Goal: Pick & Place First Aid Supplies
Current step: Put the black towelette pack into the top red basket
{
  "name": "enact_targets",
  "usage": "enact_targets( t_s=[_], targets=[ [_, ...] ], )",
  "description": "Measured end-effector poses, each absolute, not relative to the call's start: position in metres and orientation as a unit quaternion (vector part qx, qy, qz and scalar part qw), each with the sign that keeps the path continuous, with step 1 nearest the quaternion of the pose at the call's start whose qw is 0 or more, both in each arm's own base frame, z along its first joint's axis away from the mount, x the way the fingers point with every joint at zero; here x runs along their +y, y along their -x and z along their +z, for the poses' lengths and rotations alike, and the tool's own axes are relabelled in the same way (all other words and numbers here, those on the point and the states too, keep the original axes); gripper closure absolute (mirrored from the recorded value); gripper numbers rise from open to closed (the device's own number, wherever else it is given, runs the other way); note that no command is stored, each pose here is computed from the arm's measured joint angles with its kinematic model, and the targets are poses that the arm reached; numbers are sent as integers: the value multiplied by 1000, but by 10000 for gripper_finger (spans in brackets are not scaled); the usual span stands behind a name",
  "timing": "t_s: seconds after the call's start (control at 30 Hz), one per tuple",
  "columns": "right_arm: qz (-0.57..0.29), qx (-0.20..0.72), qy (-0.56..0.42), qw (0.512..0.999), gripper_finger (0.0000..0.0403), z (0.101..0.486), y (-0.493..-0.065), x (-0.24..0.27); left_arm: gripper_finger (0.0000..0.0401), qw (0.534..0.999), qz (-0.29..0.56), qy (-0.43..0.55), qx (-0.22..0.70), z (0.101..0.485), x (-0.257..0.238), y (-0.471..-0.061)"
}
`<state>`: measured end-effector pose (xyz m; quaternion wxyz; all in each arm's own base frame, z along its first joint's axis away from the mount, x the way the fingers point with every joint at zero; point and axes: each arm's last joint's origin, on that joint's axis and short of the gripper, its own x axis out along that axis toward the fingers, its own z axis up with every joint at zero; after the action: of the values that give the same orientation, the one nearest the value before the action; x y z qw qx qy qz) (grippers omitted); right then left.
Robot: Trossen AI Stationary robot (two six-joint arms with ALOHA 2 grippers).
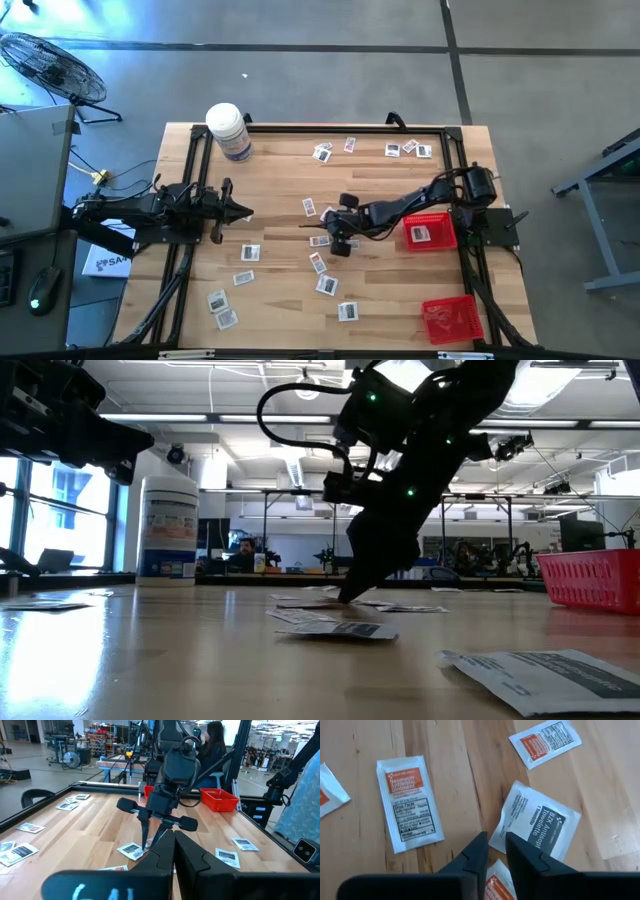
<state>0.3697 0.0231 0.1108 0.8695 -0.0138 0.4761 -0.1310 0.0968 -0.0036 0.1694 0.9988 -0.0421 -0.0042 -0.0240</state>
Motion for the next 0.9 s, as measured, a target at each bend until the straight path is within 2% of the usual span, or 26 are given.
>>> enact_targets(
  t_s=[0.23,0.57,0.7,0.9],
  targets=[
    [-155,472,-3,868,398,110,-370,22,401,999,-24,42,-4,169,-4,-97],
    [-181,460,-53,868,400,122,-365,20,401,999,-24,42,-4,169,-4,-97],
    [-184,439,-78,876,401,147,-360,19,401,999,-24,42,-4,169,-4,-97],
    [-179,461,-127,860,401,186,-334,19,401,999,-24,42,-4,169,-4,-97]
  ],
)
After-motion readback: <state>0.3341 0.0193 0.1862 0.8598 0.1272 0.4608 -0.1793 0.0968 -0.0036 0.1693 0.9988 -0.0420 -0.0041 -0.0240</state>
